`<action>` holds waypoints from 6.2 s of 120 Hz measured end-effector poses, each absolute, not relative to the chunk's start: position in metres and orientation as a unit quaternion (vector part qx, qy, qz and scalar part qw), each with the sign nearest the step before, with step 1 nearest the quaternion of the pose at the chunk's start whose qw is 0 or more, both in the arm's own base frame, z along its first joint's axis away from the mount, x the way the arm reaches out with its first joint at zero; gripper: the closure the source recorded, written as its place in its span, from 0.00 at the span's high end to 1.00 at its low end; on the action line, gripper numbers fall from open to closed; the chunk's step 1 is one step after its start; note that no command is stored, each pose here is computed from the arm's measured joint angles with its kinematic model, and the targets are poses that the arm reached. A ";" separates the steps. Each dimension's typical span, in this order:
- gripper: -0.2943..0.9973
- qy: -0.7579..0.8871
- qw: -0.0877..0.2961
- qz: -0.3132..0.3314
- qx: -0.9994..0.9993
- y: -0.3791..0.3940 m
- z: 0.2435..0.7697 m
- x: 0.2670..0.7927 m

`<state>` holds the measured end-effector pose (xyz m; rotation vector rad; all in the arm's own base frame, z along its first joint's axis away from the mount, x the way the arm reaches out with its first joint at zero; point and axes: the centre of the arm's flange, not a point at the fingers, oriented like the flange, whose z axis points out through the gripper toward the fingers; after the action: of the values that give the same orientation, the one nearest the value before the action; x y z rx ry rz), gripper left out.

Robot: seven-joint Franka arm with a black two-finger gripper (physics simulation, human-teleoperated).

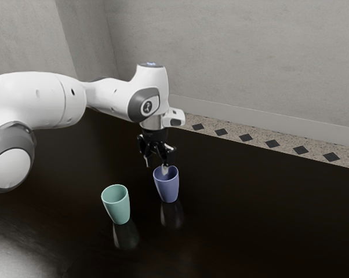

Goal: Place the right cup onto the left cup

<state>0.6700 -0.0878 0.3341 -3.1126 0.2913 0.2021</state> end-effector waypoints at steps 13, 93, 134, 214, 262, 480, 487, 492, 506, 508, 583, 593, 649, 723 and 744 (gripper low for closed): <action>0.58 0.092 0.002 0.066 -0.994 -0.087 0.330 0.671; 0.22 0.080 -0.008 0.067 -0.994 -0.085 0.329 0.670; 0.17 0.073 -0.007 0.066 -0.995 -0.087 0.332 0.668; 0.16 0.073 -0.022 0.013 -0.997 -0.095 0.437 0.624; 0.16 0.074 -0.014 0.019 -0.997 -0.090 0.493 0.547; 0.16 -0.064 0.030 0.072 -0.995 -0.010 0.453 0.526; 0.16 -0.065 0.030 0.072 -0.995 -0.010 0.452 0.526; 0.16 -0.065 0.030 0.072 -0.995 -0.010 0.451 0.526; 0.16 -0.066 0.029 0.071 -0.995 -0.011 0.452 0.525; 0.16 -0.066 0.029 0.071 -0.995 -0.011 0.452 0.525; 0.16 -0.063 0.029 0.077 -0.995 -0.019 0.436 0.530; 0.16 -0.063 0.029 0.077 -0.995 -0.019 0.436 0.530; 0.65 -0.071 0.022 0.078 -0.994 -0.014 0.441 0.526; 0.77 -0.038 0.014 0.036 -0.999 -0.025 0.511 0.534; 0.77 -0.021 0.011 0.022 -0.999 -0.024 0.544 0.542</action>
<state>0.5416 -0.0240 0.5439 -3.1179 -0.0650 0.0684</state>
